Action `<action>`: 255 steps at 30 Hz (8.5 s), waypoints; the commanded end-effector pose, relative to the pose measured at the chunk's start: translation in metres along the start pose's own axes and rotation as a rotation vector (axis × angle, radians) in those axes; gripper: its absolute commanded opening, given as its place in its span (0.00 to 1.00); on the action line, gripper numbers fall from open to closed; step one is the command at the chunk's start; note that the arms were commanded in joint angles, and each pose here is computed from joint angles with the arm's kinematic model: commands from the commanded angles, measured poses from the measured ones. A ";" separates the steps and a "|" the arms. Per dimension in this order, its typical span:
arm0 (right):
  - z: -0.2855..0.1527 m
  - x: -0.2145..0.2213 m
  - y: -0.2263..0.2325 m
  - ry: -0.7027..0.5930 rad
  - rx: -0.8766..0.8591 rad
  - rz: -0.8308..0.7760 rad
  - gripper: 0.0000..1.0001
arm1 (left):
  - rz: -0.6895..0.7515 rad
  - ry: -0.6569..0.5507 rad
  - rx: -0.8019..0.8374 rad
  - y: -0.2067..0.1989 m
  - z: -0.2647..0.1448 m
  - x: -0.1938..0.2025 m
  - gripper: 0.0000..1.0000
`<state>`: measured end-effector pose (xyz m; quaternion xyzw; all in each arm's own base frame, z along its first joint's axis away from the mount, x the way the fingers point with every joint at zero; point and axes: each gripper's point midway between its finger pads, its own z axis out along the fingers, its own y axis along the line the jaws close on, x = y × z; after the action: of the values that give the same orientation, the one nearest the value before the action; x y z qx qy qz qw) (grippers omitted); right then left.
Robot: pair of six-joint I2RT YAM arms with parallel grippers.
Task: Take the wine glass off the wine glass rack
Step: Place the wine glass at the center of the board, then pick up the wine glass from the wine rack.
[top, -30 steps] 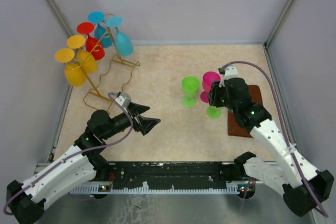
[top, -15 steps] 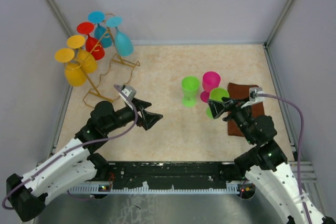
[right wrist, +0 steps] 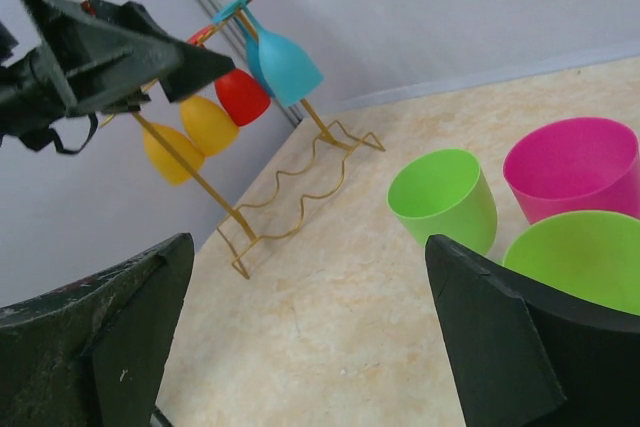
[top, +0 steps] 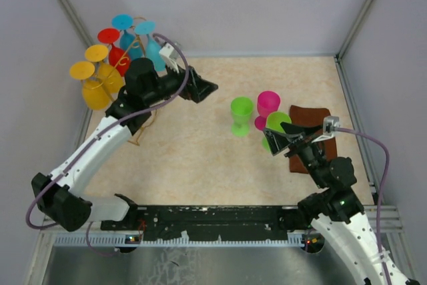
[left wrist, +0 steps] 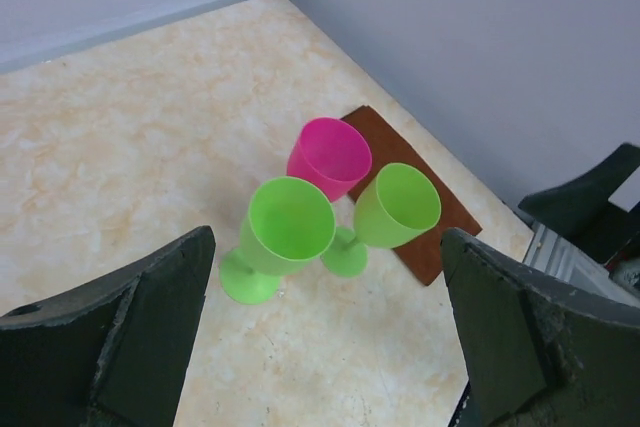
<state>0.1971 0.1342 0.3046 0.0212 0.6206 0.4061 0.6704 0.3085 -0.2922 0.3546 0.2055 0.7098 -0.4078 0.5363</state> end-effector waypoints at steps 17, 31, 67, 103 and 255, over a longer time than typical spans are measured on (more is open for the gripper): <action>-0.017 -0.029 0.024 0.001 -0.034 -0.065 0.99 | -0.197 -0.287 -0.186 0.115 -0.056 -0.153 0.96; -0.019 -0.032 0.028 0.005 -0.040 -0.039 0.99 | -0.296 -0.335 -0.376 0.201 -0.075 -0.174 0.81; -0.016 -0.018 0.020 0.042 -0.009 0.034 0.99 | -0.466 -0.328 -0.476 0.297 -0.069 -0.154 0.49; -0.017 -0.014 0.016 0.055 0.010 0.034 0.99 | -0.570 -0.330 -0.460 0.319 -0.055 -0.128 0.40; -0.025 -0.021 0.010 0.031 0.060 0.044 0.99 | -0.801 -0.366 -0.161 0.260 -0.022 -0.138 0.00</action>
<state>0.1804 0.1249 0.2900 0.0479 0.6752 0.3952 0.6210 0.5375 -0.0906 0.3892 -0.2259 0.6480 -0.5528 0.4727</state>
